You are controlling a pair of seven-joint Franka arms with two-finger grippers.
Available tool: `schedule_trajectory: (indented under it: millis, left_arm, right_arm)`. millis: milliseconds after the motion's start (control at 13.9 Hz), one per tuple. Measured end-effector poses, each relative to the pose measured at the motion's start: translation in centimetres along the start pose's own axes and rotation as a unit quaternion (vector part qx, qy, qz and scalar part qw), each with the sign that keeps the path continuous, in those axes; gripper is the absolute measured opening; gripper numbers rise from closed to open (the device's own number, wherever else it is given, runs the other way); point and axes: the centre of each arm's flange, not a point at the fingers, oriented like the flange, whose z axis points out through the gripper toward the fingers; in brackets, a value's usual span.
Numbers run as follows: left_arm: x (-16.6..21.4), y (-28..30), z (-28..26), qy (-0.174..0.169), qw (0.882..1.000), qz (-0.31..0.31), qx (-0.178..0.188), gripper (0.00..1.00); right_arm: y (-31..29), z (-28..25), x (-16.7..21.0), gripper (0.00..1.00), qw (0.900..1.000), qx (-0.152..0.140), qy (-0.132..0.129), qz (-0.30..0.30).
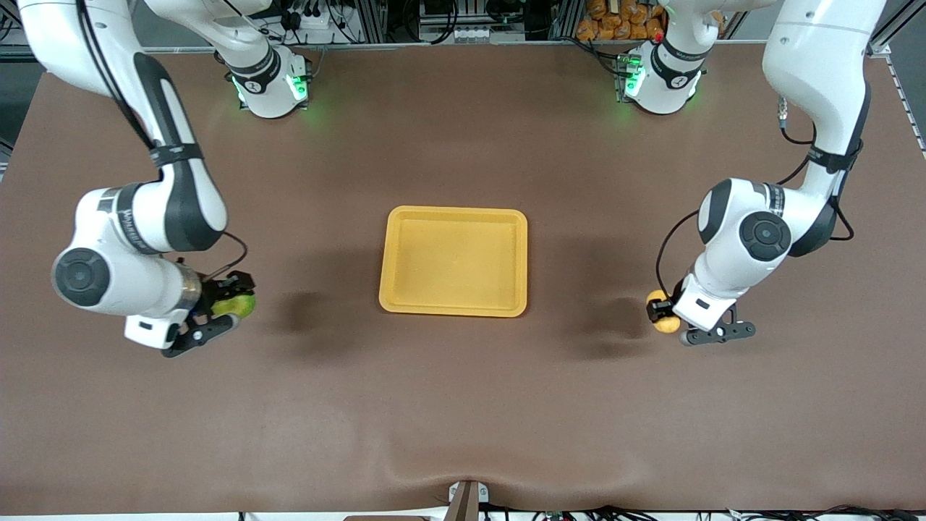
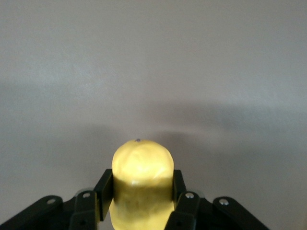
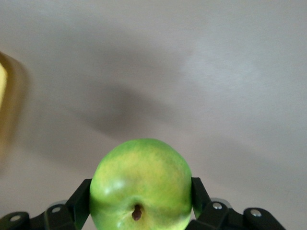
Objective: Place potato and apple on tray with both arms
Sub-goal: 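Carry the potato with the left gripper while the right gripper carries the apple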
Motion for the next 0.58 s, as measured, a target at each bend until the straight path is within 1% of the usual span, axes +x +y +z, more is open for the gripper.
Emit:
schedule_trajectory:
  millis: [72,216,432,576]
  left_arm:
    - [-0.3,1.6,-1.1,-0.013,1.000,0.012,0.007,0.53]
    - [-0.5,4.3,-3.1,-0.028,0.999,0.030,0.017,0.53]
    - [-0.9,7.3,-5.0,-0.035,0.998,0.040,0.023,0.53]
    - [-1.7,9.3,-5.8,-0.042,0.998,0.048,0.029,0.53]
  right_arm:
    - [-2.7,0.1,0.5,0.86,1.000,-0.002,-0.004,0.014]
    - [-8.0,0.8,1.2,0.86,0.999,-0.007,-0.014,0.046]
    - [-15.6,2.7,1.4,0.86,0.994,-0.021,-0.029,0.103]
    - [-20.4,3.4,1.5,0.86,0.990,-0.029,-0.017,0.139]
